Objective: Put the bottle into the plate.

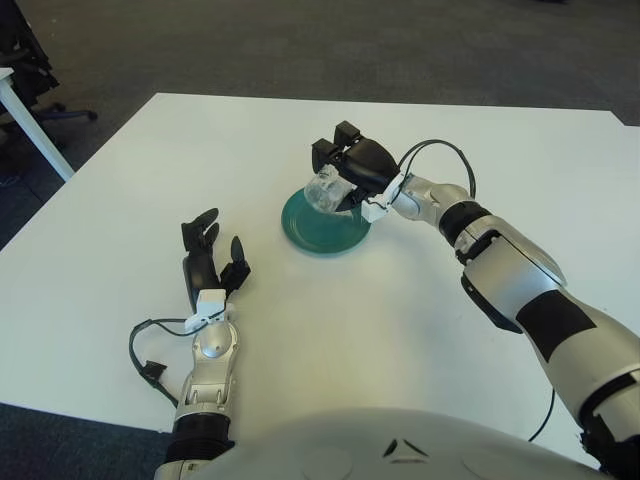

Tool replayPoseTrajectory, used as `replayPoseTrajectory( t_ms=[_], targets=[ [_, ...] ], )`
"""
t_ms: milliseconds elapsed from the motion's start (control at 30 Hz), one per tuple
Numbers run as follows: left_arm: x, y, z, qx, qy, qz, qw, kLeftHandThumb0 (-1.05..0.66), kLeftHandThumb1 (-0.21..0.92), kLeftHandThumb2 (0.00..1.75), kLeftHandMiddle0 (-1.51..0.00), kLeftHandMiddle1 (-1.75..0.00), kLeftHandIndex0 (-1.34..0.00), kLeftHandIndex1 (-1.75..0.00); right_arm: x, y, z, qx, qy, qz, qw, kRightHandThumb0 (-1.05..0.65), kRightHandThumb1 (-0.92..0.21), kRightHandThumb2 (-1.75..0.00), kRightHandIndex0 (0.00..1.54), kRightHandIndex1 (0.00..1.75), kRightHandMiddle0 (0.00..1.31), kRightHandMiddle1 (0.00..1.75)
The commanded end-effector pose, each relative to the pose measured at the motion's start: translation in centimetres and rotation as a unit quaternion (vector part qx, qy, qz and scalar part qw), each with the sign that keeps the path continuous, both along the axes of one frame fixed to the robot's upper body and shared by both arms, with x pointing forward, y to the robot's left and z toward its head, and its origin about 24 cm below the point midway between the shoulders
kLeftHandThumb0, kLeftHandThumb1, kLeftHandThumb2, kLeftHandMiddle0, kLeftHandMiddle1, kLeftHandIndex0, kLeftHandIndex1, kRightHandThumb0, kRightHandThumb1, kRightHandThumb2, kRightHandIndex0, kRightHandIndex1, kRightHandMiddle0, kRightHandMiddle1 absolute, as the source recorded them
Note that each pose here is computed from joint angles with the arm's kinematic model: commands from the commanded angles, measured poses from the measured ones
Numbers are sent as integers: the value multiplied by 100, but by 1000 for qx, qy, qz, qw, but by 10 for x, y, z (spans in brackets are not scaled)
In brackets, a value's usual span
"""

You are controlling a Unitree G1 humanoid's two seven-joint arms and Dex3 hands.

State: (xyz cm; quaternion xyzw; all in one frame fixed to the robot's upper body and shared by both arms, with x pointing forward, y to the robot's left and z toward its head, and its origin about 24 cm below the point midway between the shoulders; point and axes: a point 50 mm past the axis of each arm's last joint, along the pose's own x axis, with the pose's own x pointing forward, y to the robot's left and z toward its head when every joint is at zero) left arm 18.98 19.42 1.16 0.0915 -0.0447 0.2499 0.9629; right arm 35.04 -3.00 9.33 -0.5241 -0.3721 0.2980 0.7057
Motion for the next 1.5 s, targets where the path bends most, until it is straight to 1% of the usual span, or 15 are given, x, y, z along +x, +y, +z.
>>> replayPoseTrajectory(
  t_ms=[0,200,433,767,1000,1267,1400,1433,1467],
  targets=[
    [-6,3,4,0,-6,6,1000,-75,92,66,-43,-48,-19,-114,1,-3,-1,12,9,-10,1000,-39,-50,-113,129,175,105,175],
    [-16,4,4,3,-7,10,1000,-76,92,69,-45,-50,-20,-114,-2,-4,-5,23,15,-11,1000,-40,-53,-107,128,175,104,175],
    [-21,2,2,4,-7,9,1000,-79,92,72,-44,-53,-19,-115,-4,-5,-10,25,29,-12,999,-41,-55,-103,126,175,103,175],
    [-22,-5,5,3,-21,-14,1000,-79,92,75,-41,-56,-15,-113,-7,-7,-17,16,39,-12,999,-42,-57,-100,122,175,101,175],
    [-22,-10,6,-7,-34,-28,999,-78,92,76,-40,-56,-11,-110,-8,-8,-20,6,28,-10,1000,-42,-57,-99,123,175,103,175],
    [-20,-15,7,-10,-43,-33,998,-78,92,75,-38,-57,-11,-110,-9,-10,-23,2,27,-9,1000,-43,-57,-98,121,175,101,175],
    [-19,-16,8,-8,-46,-34,998,-79,92,75,-37,-58,-11,-111,-9,-11,-24,-4,34,-10,999,-45,-60,-94,117,175,98,175],
    [-19,-17,8,-7,-47,-35,998,-79,92,75,-36,-58,-11,-111,-9,-12,-24,-7,38,-11,999,-45,-55,-101,107,175,81,175],
    [-19,-17,8,-7,-48,-36,998,-79,92,75,-36,-58,-11,-111,-8,-12,-25,-8,41,-11,999,-44,-53,-104,104,175,75,175]
  ],
)
